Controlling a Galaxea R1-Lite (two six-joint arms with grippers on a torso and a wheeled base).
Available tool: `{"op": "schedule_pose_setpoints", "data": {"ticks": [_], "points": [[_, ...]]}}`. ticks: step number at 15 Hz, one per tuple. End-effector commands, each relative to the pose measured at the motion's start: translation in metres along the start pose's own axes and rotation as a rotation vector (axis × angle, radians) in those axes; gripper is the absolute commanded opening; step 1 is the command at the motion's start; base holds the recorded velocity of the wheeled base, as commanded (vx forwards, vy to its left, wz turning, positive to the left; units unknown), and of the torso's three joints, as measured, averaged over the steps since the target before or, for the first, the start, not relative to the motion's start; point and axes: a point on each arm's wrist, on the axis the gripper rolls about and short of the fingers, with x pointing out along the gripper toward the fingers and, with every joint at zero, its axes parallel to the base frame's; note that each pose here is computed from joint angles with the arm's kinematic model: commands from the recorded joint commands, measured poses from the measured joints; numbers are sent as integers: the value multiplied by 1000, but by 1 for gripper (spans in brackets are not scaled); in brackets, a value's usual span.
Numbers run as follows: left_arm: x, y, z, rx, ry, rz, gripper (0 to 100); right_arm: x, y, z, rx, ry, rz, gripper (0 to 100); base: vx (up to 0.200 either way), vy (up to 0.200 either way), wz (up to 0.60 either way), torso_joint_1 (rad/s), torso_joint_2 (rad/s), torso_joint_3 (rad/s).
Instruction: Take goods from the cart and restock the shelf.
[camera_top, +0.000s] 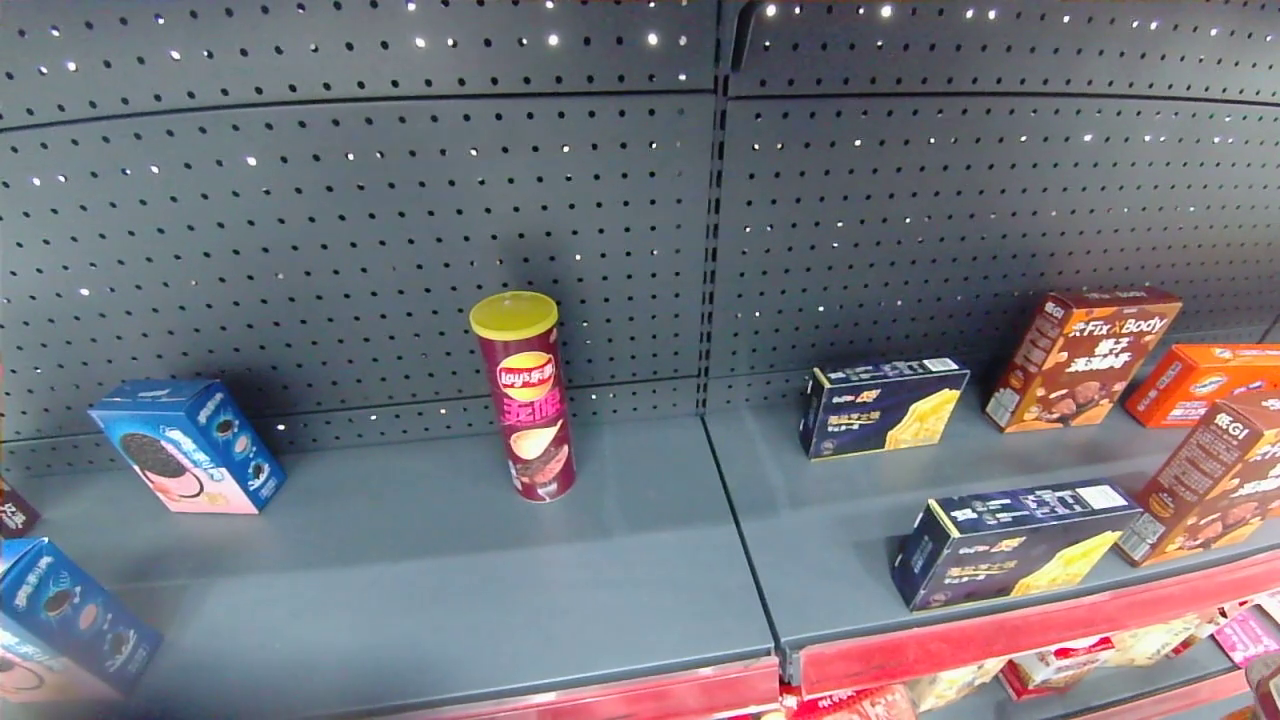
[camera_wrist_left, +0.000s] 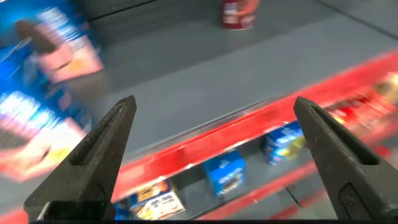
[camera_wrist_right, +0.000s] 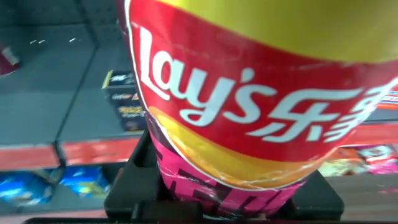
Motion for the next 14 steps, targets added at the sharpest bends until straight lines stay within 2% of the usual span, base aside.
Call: {"op": "schedule_pose_setpoints", "data": {"ticks": [1,2,4,5,6,7,9,10,11,12,14], "points": [[37,10,48,-18,77,-207,100,-7,0,0,-6,-20,-12,0,0,0,0,0,0,0],[51,13,68,-39,89,-289,100,-12,0,-2,-14,-24,-13,0,0,0,0,0,0,0],[78,17,92,-58,121,-336,100,-18,1,-5,-35,-18,-15,0,0,0,0,0,0,0],[100,19,100,-78,154,-366,100,-20,1,-4,-35,-22,-23,0,0,0,0,0,0,0],[117,17,102,-98,157,-412,100,-20,1,-1,-36,-27,-25,0,0,0,0,0,0,0],[128,16,100,-108,152,-432,100,-20,1,0,-36,-27,-25,0,0,0,0,0,0,0],[157,10,83,-98,102,-510,100,-18,0,3,-37,-27,-23,0,0,0,0,0,0,0],[171,8,74,-128,74,-605,100,-18,0,3,-37,-30,-23,0,0,0,0,0,0,0],[177,8,68,-157,73,-653,100,-19,1,3,-37,-34,-25,0,0,0,0,0,0,0],[196,8,61,-168,74,-674,100,-20,1,5,-38,-42,-25,0,0,0,0,0,0,0],[216,13,56,-158,40,-654,100,-21,1,5,-38,-45,-22,0,0,0,0,0,0,0]]}}
